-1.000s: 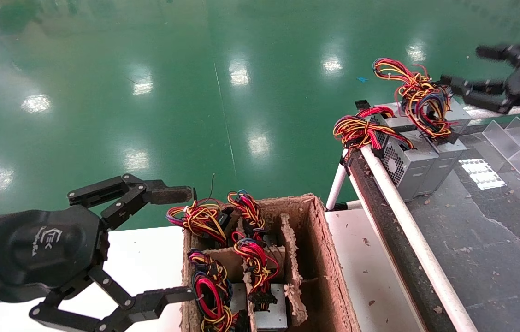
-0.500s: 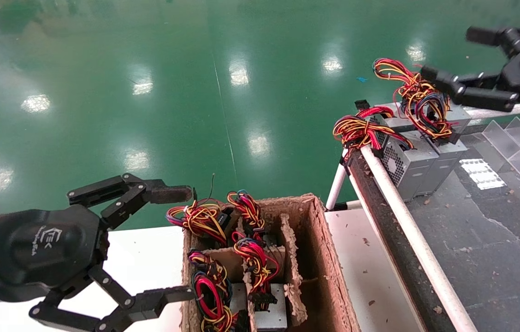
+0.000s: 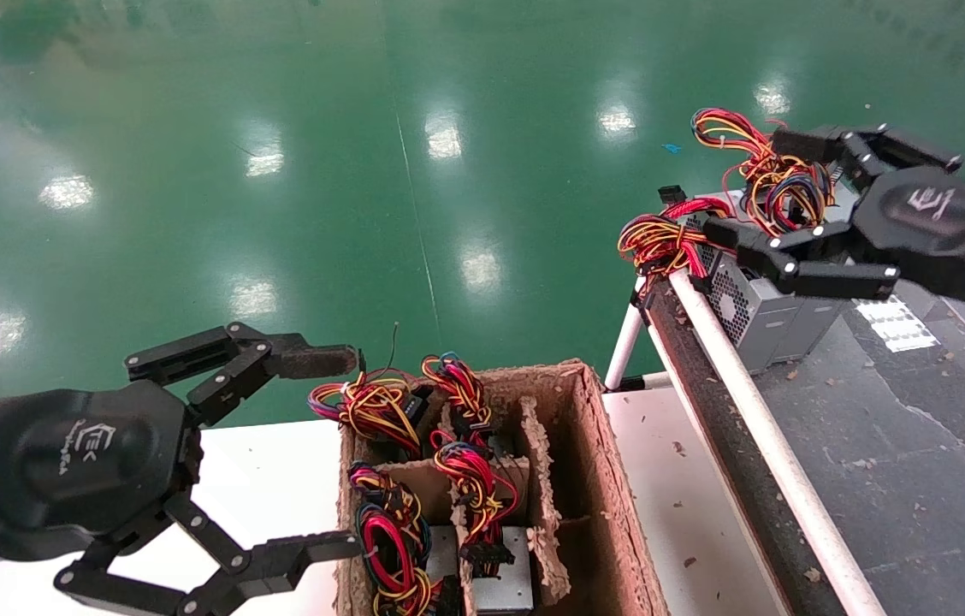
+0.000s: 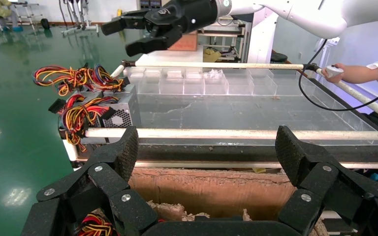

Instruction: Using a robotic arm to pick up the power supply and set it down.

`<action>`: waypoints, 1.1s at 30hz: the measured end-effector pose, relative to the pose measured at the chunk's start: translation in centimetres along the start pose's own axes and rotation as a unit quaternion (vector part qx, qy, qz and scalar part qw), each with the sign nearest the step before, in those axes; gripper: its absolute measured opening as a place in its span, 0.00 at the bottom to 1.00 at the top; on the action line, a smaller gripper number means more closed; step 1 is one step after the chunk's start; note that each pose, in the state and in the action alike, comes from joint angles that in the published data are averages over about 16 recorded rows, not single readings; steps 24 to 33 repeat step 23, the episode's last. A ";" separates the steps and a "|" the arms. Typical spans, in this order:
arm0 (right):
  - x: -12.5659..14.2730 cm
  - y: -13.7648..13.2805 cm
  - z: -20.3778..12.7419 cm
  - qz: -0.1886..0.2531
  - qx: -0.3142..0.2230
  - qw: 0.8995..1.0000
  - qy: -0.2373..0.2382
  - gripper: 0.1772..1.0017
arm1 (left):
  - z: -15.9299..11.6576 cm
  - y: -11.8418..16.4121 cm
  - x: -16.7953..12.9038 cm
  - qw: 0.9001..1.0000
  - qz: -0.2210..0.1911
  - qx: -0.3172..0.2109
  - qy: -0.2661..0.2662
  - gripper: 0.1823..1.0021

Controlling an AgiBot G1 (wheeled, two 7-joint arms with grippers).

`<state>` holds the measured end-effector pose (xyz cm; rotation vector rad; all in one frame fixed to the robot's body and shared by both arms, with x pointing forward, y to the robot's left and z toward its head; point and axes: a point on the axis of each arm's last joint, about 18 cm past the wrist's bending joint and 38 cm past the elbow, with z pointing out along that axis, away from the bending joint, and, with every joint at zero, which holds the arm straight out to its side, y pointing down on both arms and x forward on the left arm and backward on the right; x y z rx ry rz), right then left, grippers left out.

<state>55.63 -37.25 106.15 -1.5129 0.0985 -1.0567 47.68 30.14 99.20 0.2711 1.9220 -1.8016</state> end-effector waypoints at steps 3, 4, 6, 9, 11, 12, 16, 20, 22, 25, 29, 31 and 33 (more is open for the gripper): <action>-1.1 0.0 0.1 0.005 0.005 1.000 -0.022 1.00 | 0.0 0.0 0.0 1.000 0.000 0.000 0.000 1.00; -1.5 0.1 0.2 0.007 0.006 1.000 -0.029 1.00 | 0.0 0.0 0.0 1.000 0.000 0.000 0.000 1.00; -2.2 0.1 0.2 0.010 0.010 0.999 -0.043 1.00 | 0.0 0.0 0.0 1.000 0.000 0.000 0.000 1.00; -3.3 0.1 0.3 0.015 0.015 0.998 -0.065 1.00 | 0.0 0.0 0.0 1.000 0.000 0.000 0.000 1.00; -4.1 0.1 0.3 0.018 0.018 0.997 -0.079 1.00 | 0.0 0.0 0.0 1.000 0.000 0.000 0.000 1.00; -4.4 0.1 0.3 0.020 0.020 0.996 -0.087 1.00 | 0.0 0.0 0.0 1.000 0.000 0.000 0.000 1.00; -5.9 0.1 0.2 0.026 0.027 0.993 -0.115 1.00 | 0.0 0.0 0.0 1.000 0.000 0.000 0.000 1.00; -6.6 0.1 0.2 0.030 0.030 0.991 -0.130 1.00 | 0.0 0.0 0.0 1.000 0.000 0.000 0.000 1.00; -7.0 0.1 0.1 0.031 0.032 0.990 -0.137 1.00 | 0.0 0.0 0.0 1.000 0.000 0.000 0.000 1.00; -7.2 0.1 0.1 0.032 0.033 0.989 -0.141 1.00 | 0.0 0.0 0.0 1.000 0.000 0.000 0.000 1.00; -7.2 0.1 0.1 0.032 0.033 0.989 -0.141 1.00 | 0.0 0.0 0.0 1.000 0.000 0.000 0.000 1.00; -7.2 0.1 0.1 0.032 0.033 0.989 -0.141 1.00 | 0.0 0.0 0.0 1.000 0.000 0.000 0.000 1.00; -7.2 0.1 0.1 0.032 0.033 0.989 -0.141 1.00 | 0.0 0.0 0.0 1.000 0.000 0.000 0.000 1.00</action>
